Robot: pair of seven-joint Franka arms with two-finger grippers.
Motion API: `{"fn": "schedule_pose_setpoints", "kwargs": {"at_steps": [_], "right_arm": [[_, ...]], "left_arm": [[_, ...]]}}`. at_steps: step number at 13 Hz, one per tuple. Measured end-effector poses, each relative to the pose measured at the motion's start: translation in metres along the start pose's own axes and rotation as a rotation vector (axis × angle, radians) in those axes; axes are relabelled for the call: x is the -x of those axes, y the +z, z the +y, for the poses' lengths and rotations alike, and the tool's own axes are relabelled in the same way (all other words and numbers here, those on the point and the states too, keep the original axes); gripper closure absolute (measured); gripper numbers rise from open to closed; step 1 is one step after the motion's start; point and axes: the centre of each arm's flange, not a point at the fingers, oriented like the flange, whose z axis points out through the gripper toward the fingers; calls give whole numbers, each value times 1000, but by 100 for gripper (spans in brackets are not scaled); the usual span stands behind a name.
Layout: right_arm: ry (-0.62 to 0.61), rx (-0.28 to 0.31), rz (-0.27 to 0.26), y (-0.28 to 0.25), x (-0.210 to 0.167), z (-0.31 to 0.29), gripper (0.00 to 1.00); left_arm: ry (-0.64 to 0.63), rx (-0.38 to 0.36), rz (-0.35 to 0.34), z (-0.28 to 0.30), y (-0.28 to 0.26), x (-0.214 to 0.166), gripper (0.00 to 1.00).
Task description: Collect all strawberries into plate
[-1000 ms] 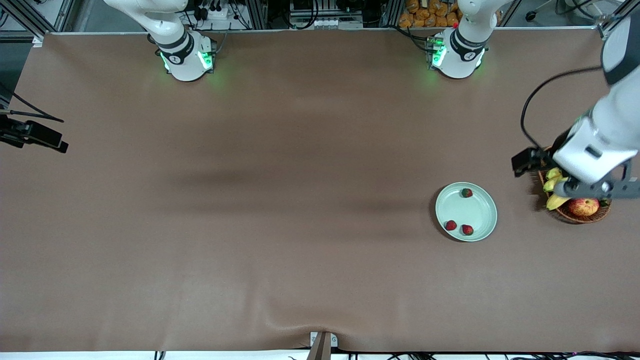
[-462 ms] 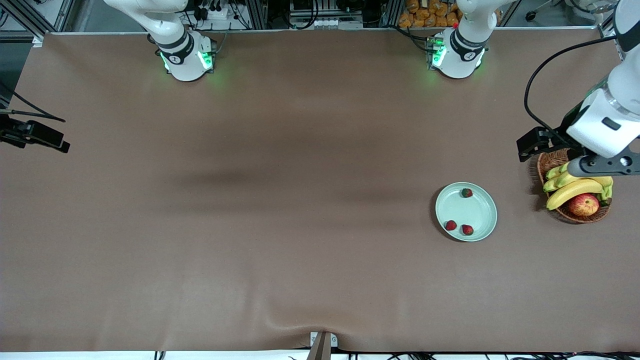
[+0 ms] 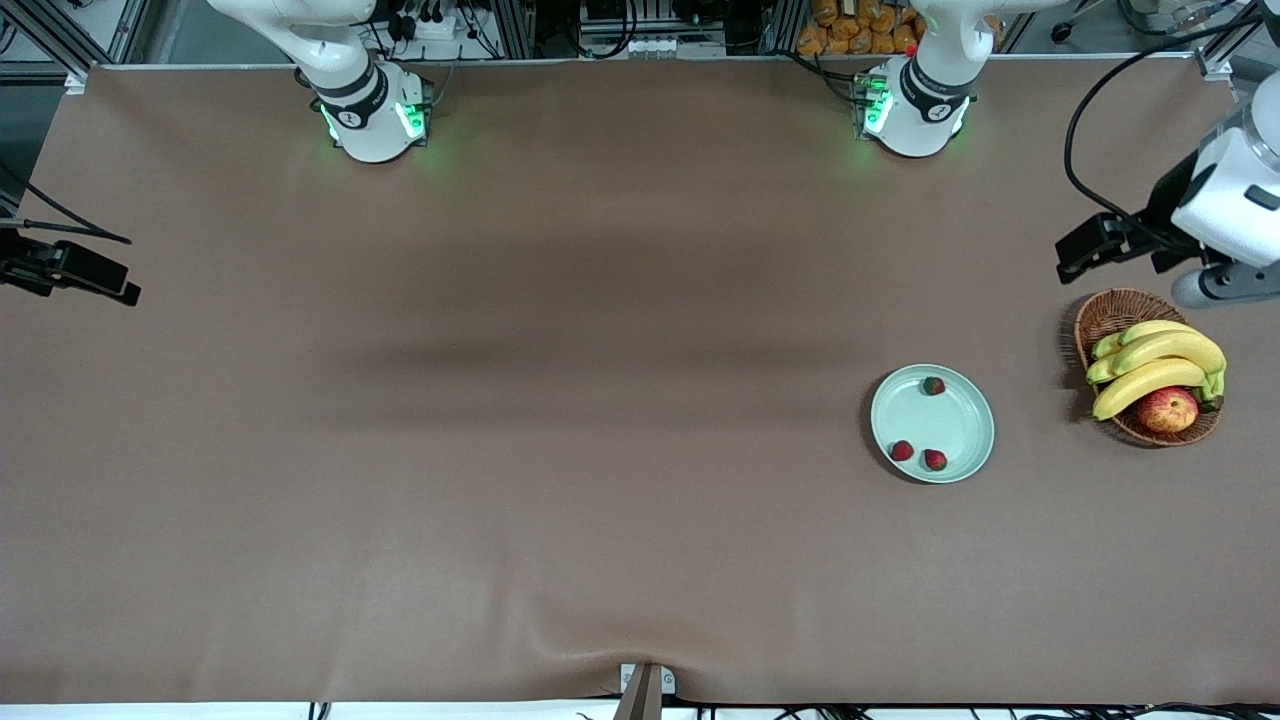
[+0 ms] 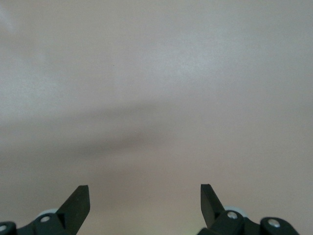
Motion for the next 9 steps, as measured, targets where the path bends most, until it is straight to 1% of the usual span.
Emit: {"fn": "schedule_pose_setpoints", "kwargs": {"at_steps": [4,6,9], "right_arm": [[0,0,0,0,0,0,0],[-1,0,0,0,0,0,0],[-1,0,0,0,0,0,0]], "left_arm": [[13,-16,2,-10,6,35,0],[46,-11,8,-22,6,35,0],[50,9,12,-28,8,27,0]]}}
